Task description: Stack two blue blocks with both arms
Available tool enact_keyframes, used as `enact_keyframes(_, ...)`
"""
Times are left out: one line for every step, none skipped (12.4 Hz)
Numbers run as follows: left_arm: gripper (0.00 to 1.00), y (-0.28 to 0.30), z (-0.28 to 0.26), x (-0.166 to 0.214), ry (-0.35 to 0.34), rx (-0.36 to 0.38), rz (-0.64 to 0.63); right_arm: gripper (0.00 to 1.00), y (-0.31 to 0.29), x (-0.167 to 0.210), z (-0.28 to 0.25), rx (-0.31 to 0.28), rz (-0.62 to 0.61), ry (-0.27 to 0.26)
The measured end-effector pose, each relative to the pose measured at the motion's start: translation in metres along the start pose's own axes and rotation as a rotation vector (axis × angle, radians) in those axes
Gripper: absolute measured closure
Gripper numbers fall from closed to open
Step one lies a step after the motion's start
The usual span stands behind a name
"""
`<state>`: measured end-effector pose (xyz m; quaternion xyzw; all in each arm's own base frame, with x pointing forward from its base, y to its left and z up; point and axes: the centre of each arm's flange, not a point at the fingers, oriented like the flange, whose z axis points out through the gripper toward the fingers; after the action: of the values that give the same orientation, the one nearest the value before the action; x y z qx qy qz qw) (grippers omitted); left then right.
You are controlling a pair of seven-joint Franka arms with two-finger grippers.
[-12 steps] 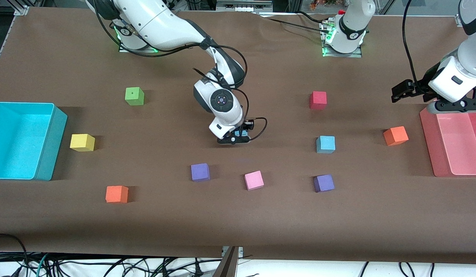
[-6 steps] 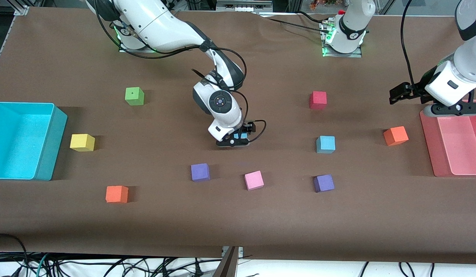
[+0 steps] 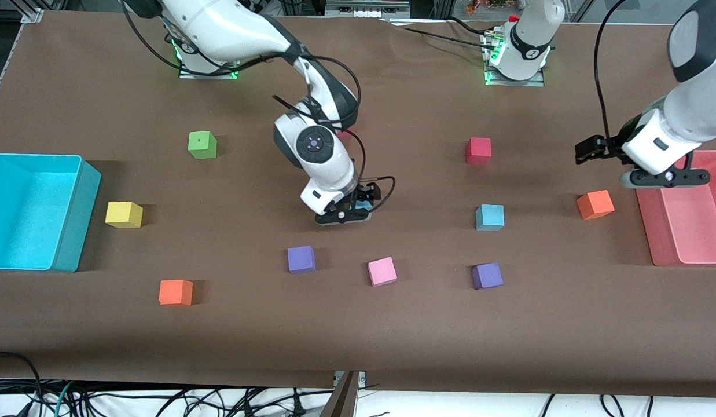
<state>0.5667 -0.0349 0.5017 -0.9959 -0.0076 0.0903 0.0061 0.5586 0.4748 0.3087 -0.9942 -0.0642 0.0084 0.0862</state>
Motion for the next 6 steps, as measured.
enact_keyframes(0.0,0.005,0.014,0.008,-0.02,0.001,0.012,0.0,0.008,-0.001,-0.029,0.002,-0.045,-0.017)
enact_keyframes(0.0,0.01,0.027,0.015,-0.031,0.001,0.02,0.0,0.016,-0.004,-0.055,0.013,-0.078,-0.026)
enact_keyframes(0.0,0.018,0.037,0.021,-0.028,0.0,0.033,0.0,0.023,-0.011,-0.075,0.045,-0.09,-0.038)
enact_keyframes(0.0,0.031,0.05,0.027,-0.017,0.0,0.044,0.0,0.029,-0.021,-0.088,0.099,-0.111,-0.061)
enact_keyframes(0.0,0.047,0.064,0.03,-0.007,-0.001,0.046,0.0,0.039,-0.032,-0.096,0.159,-0.17,-0.086)
enact_keyframes(0.0,0.066,0.08,0.031,0.005,-0.002,0.047,0.0,0.051,-0.042,-0.099,0.218,-0.242,-0.108)
